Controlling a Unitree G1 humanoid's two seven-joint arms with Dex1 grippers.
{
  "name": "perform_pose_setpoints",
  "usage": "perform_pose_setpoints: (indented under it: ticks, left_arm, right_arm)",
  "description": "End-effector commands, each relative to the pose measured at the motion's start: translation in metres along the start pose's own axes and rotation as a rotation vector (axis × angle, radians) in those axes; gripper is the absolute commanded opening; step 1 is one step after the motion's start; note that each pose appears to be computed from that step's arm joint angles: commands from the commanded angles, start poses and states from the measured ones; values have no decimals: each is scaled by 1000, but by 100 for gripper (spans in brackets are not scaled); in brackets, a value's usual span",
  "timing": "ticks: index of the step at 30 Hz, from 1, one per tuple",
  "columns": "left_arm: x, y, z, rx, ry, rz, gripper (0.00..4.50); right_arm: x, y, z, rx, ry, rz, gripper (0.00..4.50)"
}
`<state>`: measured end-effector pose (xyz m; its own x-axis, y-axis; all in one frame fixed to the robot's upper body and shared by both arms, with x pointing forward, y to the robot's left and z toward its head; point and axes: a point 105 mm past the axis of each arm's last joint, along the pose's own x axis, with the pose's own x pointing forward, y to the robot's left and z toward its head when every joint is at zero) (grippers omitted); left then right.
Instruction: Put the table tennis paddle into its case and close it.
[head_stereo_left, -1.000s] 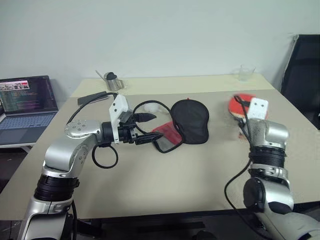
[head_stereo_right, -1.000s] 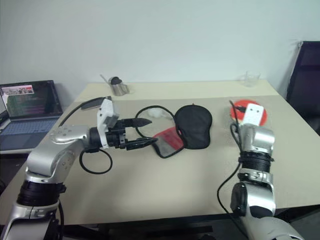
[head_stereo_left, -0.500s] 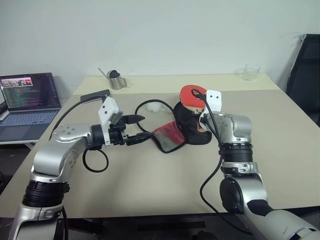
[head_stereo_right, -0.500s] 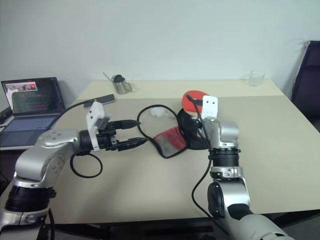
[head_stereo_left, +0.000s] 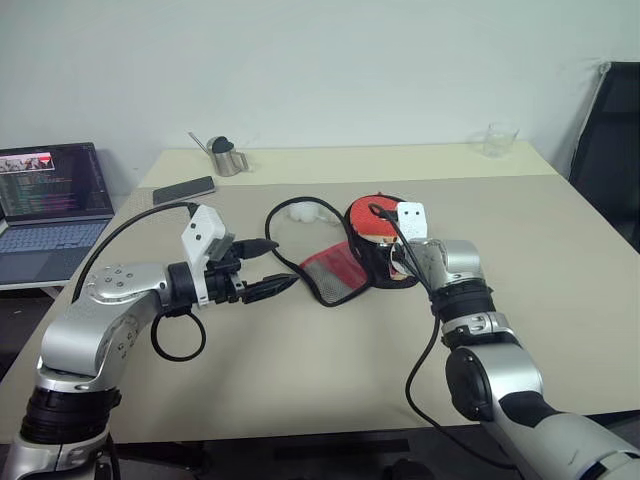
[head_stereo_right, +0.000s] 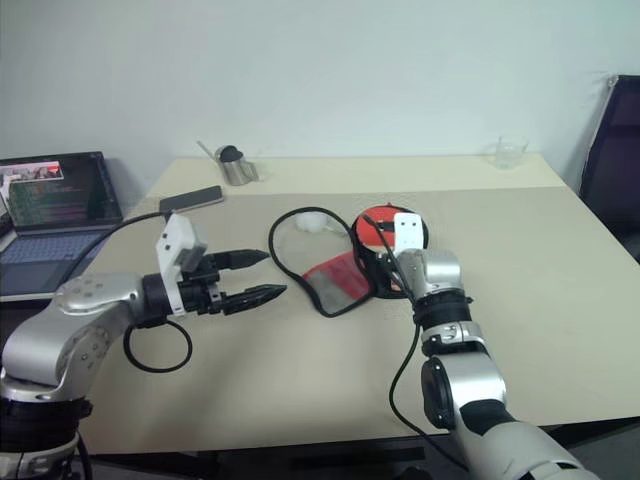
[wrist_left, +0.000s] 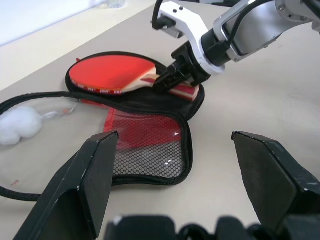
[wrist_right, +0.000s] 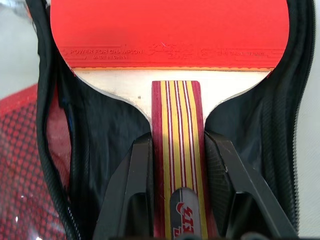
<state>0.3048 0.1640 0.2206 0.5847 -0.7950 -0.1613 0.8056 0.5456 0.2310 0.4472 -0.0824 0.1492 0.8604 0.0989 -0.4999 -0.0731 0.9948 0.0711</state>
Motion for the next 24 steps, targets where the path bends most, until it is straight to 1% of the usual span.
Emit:
perform_pose_setpoints:
  ticks: [1, 4, 8, 13, 15, 16, 18, 23, 24]
  left_arm:
    - [-6, -1, 14, 43, -32, 13, 398]
    - [-7, -1, 15, 42, -31, 16, 398]
    - [-6, 1, 13, 42, -27, 31, 398]
    - [-5, 2, 14, 44, -28, 31, 398]
    - [-4, 2, 14, 45, -30, 29, 398]
    - [-4, 2, 15, 45, -30, 28, 398]
    - [-4, 3, 14, 45, -27, 27, 398]
    - [-1, 1, 15, 61, -24, 11, 398]
    - [-1, 1, 15, 63, -25, 9, 398]
  right_arm:
    - [-7, 6, 26, -12, -90, 3, 107]
    - [-6, 4, 24, -5, -81, -1, 107]
    - [-2, 9, 12, 60, -20, 66, 107]
    - [0, 3, 6, 81, 1, 45, 107]
    - [0, 1, 2, 95, 13, 37, 181]
    - [0, 0, 2, 98, 16, 36, 206]
    - [-1, 3, 1, 117, 26, 57, 271]
    - [-4, 0, 5, 152, 29, 79, 448]
    - [-6, 0, 8, 152, 24, 90, 448]
